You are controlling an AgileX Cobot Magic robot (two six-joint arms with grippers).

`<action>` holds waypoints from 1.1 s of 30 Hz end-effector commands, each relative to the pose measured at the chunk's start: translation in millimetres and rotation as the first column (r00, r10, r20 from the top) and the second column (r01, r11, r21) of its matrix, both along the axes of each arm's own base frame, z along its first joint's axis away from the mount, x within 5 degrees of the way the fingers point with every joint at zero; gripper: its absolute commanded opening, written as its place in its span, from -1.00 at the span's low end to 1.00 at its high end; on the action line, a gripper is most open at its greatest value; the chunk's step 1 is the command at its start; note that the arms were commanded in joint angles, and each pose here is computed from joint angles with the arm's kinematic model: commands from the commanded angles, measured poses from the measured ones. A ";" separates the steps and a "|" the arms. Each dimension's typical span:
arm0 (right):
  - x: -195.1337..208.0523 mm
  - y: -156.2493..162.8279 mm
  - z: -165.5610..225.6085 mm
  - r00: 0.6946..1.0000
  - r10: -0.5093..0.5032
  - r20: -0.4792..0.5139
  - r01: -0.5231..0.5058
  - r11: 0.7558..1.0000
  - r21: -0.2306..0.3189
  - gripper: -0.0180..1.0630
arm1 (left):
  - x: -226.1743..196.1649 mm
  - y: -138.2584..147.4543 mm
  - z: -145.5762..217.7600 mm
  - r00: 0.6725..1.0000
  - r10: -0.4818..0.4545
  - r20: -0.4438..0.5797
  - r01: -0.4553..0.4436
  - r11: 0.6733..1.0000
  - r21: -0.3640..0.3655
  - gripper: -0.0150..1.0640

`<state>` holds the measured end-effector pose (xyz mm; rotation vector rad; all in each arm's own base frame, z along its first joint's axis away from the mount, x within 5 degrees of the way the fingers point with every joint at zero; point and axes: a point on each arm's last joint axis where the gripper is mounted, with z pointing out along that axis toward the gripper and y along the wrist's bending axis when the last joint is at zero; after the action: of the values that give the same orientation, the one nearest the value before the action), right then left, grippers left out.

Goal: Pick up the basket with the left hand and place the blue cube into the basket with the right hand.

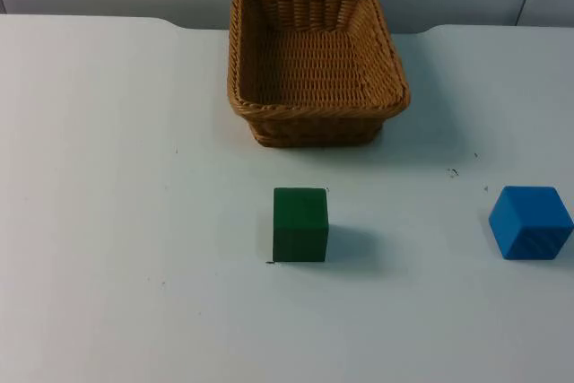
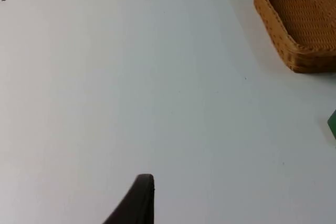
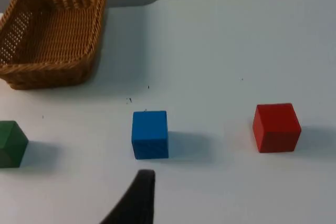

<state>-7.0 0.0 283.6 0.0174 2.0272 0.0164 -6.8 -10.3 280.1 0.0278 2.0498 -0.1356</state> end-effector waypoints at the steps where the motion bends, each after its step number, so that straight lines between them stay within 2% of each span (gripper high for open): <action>1: -0.9 0.1 3.9 0.999 -0.006 0.034 0.006 1.000 -0.003 0.97 | -0.1 -1.3 2.1 1.000 -0.004 0.025 0.005 1.000 -0.024 0.98; 13: -0.4 0.1 5.4 0.999 -0.006 0.049 0.006 1.000 -0.003 0.97 | 12.8 -6.8 20.4 0.999 -0.035 0.041 0.039 0.994 -0.097 0.98; 18: 0.4 0.1 12.2 0.994 -0.006 0.112 0.007 1.000 -0.002 0.97 | 23.8 -7.8 24.3 0.999 -0.037 0.028 0.040 0.992 -0.120 0.98; 21: 1.1 0.1 14.2 0.991 -0.006 0.134 0.007 1.000 -0.002 0.97 | 30.7 -10.3 26.2 0.999 -0.050 0.019 0.053 0.986 -0.158 0.98; 25: 1.6 0.4 14.2 0.991 -0.004 0.131 0.004 1.000 0.002 0.97 | 36.0 -11.6 27.3 0.998 -0.056 0.010 0.057 0.982 -0.179 0.98; 30: 16.6 0.0 16.1 0.997 -0.006 0.075 0.007 1.000 -0.002 0.97 | 40.7 -11.8 27.0 0.998 -0.056 -0.010 0.054 0.981 -0.185 0.98; 33: 29.6 0.0 18.0 0.999 -0.007 0.044 0.007 1.000 -0.002 0.97 | 41.6 -11.5 29.3 0.999 -0.049 0.019 0.052 0.981 -0.189 0.98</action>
<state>16.3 0.1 297.9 0.0172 1.9936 0.0167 33.4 -21.2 304.5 -0.0251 2.0502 -0.3425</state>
